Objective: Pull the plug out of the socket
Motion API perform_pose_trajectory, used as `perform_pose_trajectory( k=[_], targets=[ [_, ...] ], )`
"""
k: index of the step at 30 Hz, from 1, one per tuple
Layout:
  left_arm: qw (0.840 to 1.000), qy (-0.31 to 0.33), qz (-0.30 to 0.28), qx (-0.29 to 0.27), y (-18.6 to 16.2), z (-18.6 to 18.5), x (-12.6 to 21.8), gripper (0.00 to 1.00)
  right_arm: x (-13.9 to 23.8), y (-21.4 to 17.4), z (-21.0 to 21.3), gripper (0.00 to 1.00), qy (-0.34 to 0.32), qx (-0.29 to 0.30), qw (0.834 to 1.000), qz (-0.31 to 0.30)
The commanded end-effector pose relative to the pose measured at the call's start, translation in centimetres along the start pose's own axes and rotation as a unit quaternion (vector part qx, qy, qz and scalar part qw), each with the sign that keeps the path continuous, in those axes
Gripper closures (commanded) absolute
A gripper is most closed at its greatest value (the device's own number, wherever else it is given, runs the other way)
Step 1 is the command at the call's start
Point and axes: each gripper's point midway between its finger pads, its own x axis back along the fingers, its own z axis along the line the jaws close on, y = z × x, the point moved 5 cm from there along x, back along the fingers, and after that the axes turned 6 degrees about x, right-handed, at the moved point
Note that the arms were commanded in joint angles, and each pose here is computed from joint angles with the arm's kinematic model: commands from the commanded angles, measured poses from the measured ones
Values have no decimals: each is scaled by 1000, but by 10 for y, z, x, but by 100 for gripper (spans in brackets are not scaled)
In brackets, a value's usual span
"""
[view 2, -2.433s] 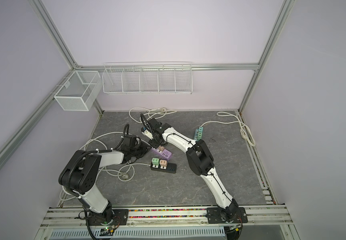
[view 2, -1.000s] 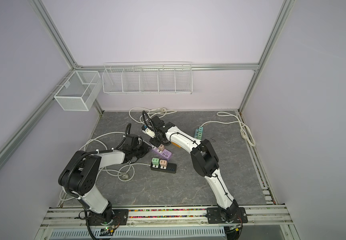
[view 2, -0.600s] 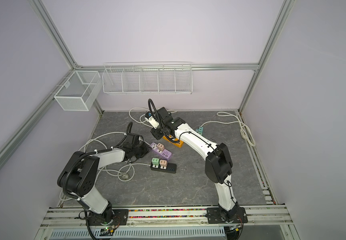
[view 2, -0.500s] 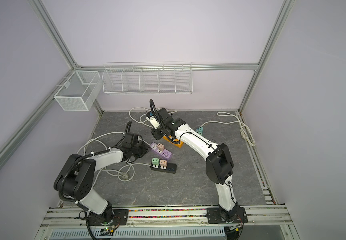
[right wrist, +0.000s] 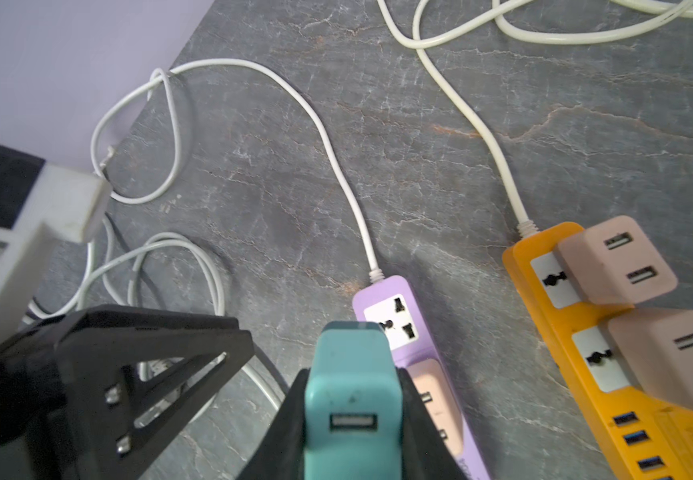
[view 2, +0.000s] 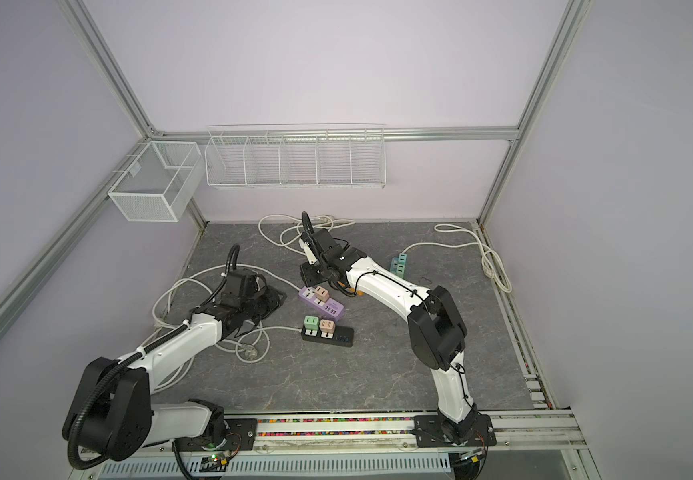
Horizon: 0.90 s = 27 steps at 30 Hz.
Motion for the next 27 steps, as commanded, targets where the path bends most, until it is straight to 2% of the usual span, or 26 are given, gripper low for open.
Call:
perform_pose_trajectory(
  k=[1,11,27],
  targets=[
    [1000,26,-12,-1,0,17,13,63,-10,-1,17,87,24,-31,999,-15],
    [998,41,-40,-3,-1,35,39,59,-53,-15,36,86,46,-37,998,-5],
    [997,39,-65,4,-6,47,51,54,-112,-40,65,84,80,-40,996,18]
  ],
)
